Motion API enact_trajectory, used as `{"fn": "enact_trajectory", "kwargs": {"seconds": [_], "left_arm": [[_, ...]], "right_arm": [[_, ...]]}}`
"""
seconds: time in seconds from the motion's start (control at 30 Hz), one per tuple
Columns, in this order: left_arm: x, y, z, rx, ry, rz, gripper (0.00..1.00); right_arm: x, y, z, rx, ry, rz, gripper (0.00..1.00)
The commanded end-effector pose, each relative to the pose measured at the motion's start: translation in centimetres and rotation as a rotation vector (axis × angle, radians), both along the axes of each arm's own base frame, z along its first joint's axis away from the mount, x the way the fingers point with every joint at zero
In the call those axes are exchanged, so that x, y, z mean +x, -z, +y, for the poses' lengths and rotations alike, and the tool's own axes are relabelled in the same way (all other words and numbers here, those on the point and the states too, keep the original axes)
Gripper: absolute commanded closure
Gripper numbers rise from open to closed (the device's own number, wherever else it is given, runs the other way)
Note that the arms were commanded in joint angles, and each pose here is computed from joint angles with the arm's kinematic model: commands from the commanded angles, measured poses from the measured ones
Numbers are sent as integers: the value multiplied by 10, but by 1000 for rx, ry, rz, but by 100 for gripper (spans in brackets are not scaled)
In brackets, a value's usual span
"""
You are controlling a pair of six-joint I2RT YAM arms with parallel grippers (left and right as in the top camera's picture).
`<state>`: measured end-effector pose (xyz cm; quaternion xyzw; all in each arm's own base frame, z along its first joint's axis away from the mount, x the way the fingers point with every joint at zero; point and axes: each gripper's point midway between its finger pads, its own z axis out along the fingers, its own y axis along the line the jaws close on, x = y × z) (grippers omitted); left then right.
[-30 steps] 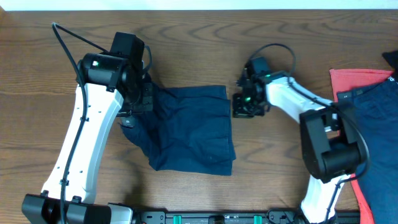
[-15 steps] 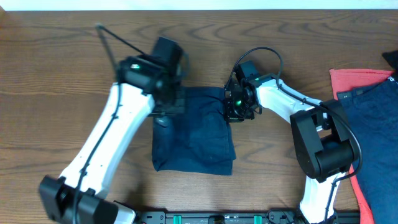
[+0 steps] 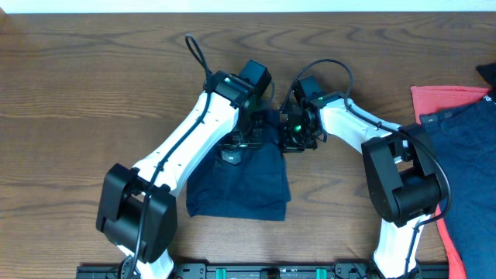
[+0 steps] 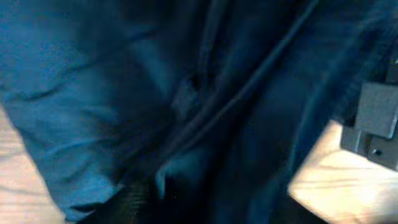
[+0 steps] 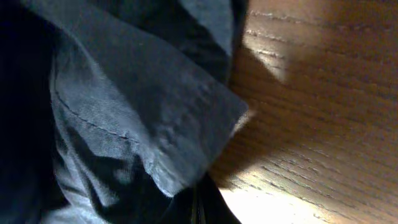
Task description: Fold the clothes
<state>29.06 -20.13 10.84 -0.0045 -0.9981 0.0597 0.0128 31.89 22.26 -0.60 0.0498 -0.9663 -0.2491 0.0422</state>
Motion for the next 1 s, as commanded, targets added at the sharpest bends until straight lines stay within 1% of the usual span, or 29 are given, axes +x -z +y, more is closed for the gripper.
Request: {"fn": "enact_trajectory", "kwargs": {"seconds": [0.0,0.13,0.3,0.33,0.37,0.4,0.47,0.6,0.67,0.7,0.8,0.9,0.97], "left_arm": [[-1,-13,-1,-38,-23,-1,30],[3,-38,14,-48,-15,-32,28],[4,-70,50,-53,-36,-92,27],[4,-75,61,-38,-45,-103,28],[3,-77,68,-25,-49,-109,31],[2,-80,77,-9,-57,-114,33],[0,-81,84,-4,-40,-108,33],[-8,-67,87,12,17,-68,33],[-14,-54,87,19,32,-37,33],[-18,-45,87,22,33,-18,33],[-30,-21,84,3,33,40,34],[-43,3,85,-1,19,88,34],[-49,16,88,7,9,109,34]], "right_arm": [[-12,34,-27,-124,7,60,99],[-14,36,-50,-185,38,90,99],[-18,31,-75,-197,79,147,96],[-18,28,-79,-190,82,152,95],[-18,24,-82,-183,82,151,96],[-17,18,-83,-165,77,146,97],[-15,1,-77,-78,21,104,95],[-19,-47,-50,126,-121,-10,80],[-23,-69,-35,198,-176,-64,74],[-25,-79,-26,224,-201,-89,69],[-33,-91,0,255,-280,-145,62],[-50,-89,25,258,-372,-150,53],[-62,-78,33,206,-419,-135,51]]}}
